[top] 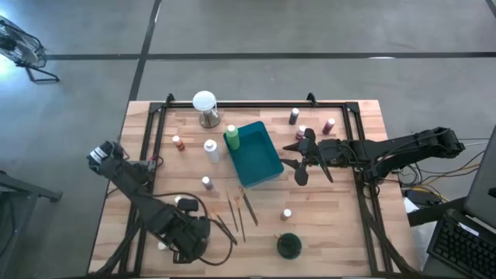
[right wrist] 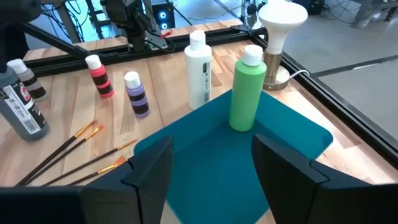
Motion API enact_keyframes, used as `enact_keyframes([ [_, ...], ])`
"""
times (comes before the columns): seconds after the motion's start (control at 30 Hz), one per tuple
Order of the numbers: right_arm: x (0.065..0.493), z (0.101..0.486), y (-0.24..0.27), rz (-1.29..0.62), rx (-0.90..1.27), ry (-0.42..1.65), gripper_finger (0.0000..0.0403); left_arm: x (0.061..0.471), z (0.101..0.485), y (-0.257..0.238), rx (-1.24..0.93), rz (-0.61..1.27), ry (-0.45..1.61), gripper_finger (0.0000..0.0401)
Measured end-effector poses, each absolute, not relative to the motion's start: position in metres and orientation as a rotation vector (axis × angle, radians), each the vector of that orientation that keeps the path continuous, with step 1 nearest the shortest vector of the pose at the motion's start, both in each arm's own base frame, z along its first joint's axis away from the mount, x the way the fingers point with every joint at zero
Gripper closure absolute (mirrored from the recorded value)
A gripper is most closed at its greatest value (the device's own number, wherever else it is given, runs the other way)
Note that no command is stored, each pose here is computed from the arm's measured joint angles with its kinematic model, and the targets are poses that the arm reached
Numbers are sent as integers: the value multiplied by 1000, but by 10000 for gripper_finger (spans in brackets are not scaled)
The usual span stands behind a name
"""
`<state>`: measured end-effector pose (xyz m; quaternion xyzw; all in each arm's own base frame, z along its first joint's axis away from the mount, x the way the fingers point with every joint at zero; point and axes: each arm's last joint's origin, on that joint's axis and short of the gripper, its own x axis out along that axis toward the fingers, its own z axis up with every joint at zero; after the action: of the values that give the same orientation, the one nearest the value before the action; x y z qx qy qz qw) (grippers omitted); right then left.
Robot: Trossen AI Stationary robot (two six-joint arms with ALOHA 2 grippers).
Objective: Pick & Place Paint Supplies
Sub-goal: Put the blue paint bottle into the blue bin
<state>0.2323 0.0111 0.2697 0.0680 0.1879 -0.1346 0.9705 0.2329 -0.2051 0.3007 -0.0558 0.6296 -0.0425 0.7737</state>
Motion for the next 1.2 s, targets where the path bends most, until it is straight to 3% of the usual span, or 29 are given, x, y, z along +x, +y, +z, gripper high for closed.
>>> enact_keyframes([
  [0.87,232,269,11,-263,96,390,234,244,297,-184,-145,16,1419,279],
  [1.2,232,269,11,-262,93,391,224,243,297,-183,-141,31,1422,279],
])
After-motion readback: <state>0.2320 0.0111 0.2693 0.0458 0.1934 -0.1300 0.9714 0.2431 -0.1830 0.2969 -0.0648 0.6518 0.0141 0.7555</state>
